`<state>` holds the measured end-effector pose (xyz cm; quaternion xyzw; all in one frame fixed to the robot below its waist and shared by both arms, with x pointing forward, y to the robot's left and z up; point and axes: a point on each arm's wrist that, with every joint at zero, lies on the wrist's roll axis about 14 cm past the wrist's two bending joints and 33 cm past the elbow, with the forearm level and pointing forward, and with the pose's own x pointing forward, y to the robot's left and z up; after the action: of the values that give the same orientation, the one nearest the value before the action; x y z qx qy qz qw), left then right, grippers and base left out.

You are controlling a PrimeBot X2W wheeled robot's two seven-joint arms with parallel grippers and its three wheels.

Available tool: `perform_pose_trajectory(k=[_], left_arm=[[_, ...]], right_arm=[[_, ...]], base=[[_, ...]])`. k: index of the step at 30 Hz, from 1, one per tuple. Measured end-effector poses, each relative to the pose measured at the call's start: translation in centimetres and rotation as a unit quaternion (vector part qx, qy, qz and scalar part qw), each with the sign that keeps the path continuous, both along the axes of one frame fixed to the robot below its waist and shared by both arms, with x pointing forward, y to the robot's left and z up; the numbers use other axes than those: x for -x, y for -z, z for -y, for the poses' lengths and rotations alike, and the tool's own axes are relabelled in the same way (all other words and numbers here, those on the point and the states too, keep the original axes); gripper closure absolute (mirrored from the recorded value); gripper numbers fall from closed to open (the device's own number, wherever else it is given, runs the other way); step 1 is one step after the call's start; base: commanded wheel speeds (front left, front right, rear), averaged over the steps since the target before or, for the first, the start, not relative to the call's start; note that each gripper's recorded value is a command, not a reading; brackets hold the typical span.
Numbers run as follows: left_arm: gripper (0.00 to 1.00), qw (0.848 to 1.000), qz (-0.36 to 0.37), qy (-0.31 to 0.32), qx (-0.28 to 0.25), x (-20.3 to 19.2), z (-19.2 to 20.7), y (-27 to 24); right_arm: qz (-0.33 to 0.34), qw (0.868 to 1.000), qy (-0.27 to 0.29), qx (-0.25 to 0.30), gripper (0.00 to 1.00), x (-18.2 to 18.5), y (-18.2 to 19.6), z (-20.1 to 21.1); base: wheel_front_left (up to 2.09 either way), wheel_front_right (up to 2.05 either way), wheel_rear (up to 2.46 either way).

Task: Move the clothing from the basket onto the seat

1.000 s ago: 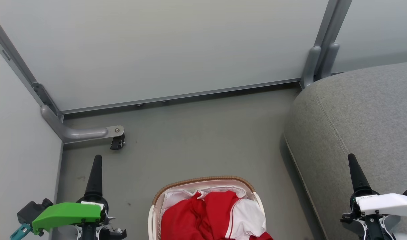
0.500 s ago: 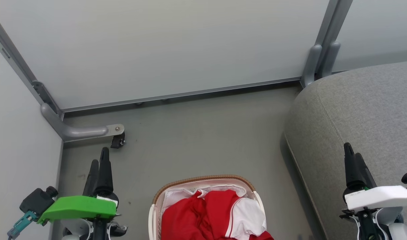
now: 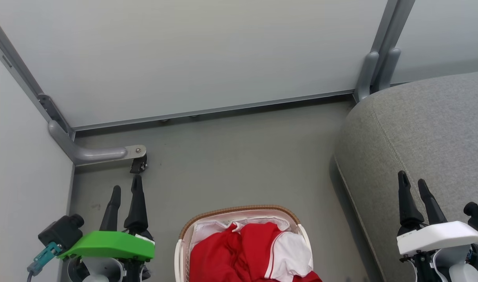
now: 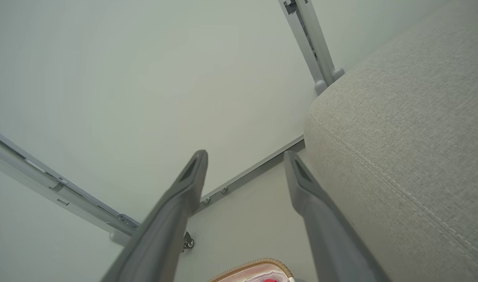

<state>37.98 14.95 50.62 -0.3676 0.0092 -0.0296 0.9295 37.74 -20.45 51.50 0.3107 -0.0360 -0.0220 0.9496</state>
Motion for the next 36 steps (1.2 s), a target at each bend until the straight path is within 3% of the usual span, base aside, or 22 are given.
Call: perform_pose_trajectory(k=[15, 36], left_arm=[[0.0, 0.996, -0.006, 0.003, -0.093, 0.6, 0.3, 1.3], [0.0, 0.984, -0.009, 0.014, -0.175, 1.1, 0.8, 2.8]], right_arm=[[0.0, 0.994, -0.015, 0.109, 0.0, -0.1, 0.1, -1.0], [0.001, 0.978, -0.027, 0.208, 0.0, 0.0, 0.7, -1.7]], base=[[0.0, 0.0, 0.0], [0.0, 0.0, 0.0]])
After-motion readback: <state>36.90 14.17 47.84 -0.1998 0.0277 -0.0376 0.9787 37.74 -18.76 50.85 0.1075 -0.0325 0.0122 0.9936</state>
